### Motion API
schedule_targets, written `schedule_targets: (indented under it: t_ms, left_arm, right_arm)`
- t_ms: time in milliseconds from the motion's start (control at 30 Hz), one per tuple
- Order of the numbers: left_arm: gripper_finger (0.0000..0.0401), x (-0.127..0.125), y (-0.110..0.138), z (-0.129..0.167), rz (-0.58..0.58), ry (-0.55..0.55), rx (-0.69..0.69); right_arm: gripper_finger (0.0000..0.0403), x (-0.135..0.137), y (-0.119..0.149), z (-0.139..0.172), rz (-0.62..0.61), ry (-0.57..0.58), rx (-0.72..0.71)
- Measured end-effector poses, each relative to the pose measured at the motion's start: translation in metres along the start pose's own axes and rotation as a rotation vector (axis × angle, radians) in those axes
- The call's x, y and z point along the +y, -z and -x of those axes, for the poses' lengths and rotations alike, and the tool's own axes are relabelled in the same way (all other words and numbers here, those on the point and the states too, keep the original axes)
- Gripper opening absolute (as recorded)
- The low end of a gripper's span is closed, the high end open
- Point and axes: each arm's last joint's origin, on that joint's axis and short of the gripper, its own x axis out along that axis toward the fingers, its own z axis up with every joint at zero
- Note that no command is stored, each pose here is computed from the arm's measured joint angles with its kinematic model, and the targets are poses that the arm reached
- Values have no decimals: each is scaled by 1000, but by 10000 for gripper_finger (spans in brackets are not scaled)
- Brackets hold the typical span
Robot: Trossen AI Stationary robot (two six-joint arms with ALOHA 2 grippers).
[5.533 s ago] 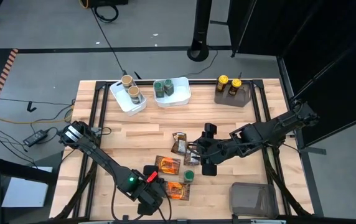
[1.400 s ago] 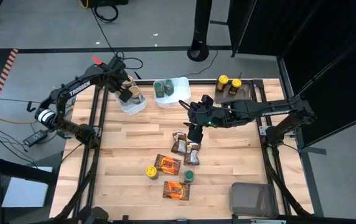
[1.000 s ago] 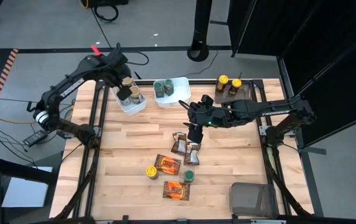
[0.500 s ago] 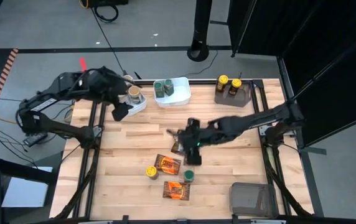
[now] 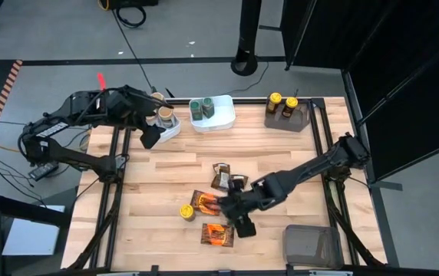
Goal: Sort spices by type
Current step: Put the green seasoning bottle into the right white bin
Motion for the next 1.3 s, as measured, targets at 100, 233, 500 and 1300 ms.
schedule_targets:
  t_ms: [100, 233, 500, 1300]
  left_arm:
    - [337, 0, 0, 0, 3, 1, -4]
    - [334, 0, -1, 0, 3, 0, -7]
    - [333, 0, -1, 0, 3, -15, -9]
    - [332, 1, 1, 0, -25, -19, 8]
  right_arm:
    - [302, 10, 2, -1, -4, -5, 1]
    - [318, 17, 7, -14, 11, 30, 27]
    - [327, 18, 11, -40, 13, 71, 42]
    - [276, 11, 25, -58, -65, 130, 180]
